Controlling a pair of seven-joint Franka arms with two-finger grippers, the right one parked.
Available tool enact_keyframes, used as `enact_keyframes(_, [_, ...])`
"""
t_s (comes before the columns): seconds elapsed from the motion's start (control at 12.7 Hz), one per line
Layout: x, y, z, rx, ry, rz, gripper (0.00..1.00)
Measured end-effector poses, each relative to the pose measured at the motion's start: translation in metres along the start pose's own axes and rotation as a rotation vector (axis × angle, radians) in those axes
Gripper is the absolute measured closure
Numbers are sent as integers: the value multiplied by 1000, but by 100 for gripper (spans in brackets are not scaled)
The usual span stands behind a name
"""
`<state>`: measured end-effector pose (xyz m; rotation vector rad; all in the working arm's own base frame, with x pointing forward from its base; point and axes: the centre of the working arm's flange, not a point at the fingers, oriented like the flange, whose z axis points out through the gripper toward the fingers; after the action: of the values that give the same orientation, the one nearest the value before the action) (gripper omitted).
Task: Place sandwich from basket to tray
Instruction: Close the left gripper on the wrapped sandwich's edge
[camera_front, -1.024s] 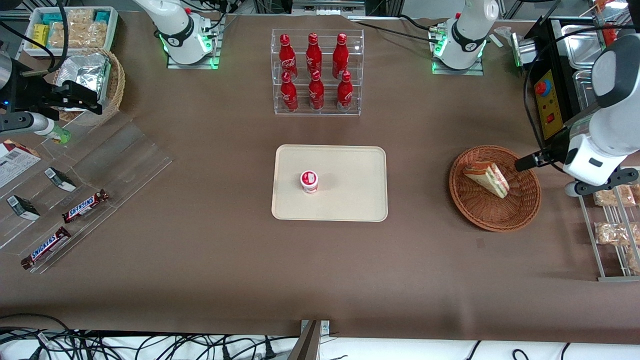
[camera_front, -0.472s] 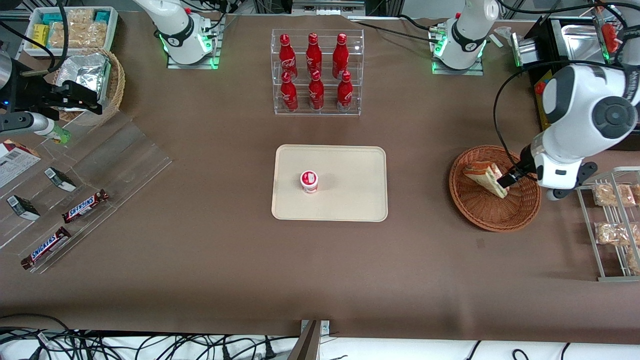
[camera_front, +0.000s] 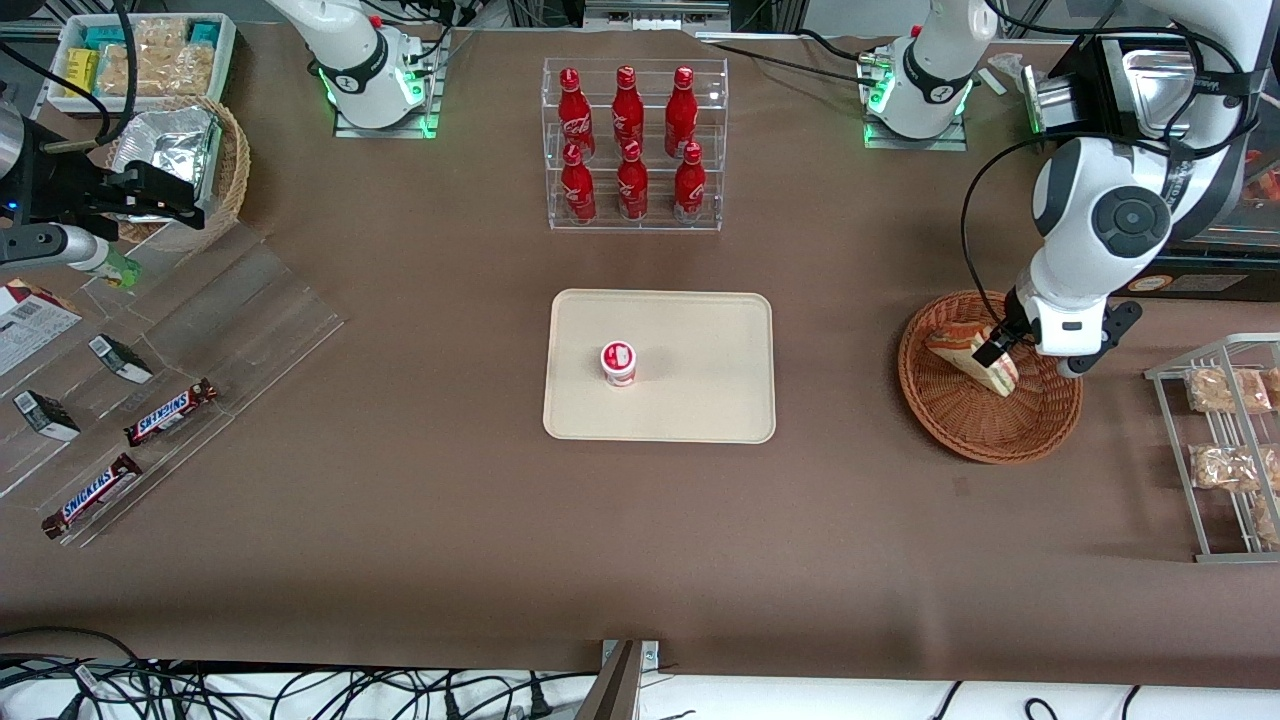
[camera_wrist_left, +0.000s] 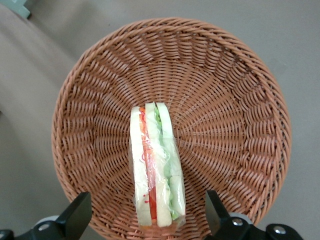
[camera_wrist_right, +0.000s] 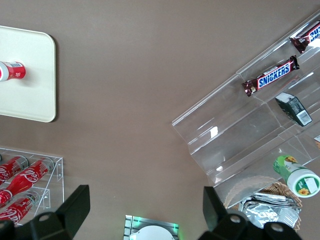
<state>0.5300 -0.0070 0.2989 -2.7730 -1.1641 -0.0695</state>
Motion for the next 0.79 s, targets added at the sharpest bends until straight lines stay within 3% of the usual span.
enact_keyframes(0.79, [-9,6,44,-43,-12,-65,0])
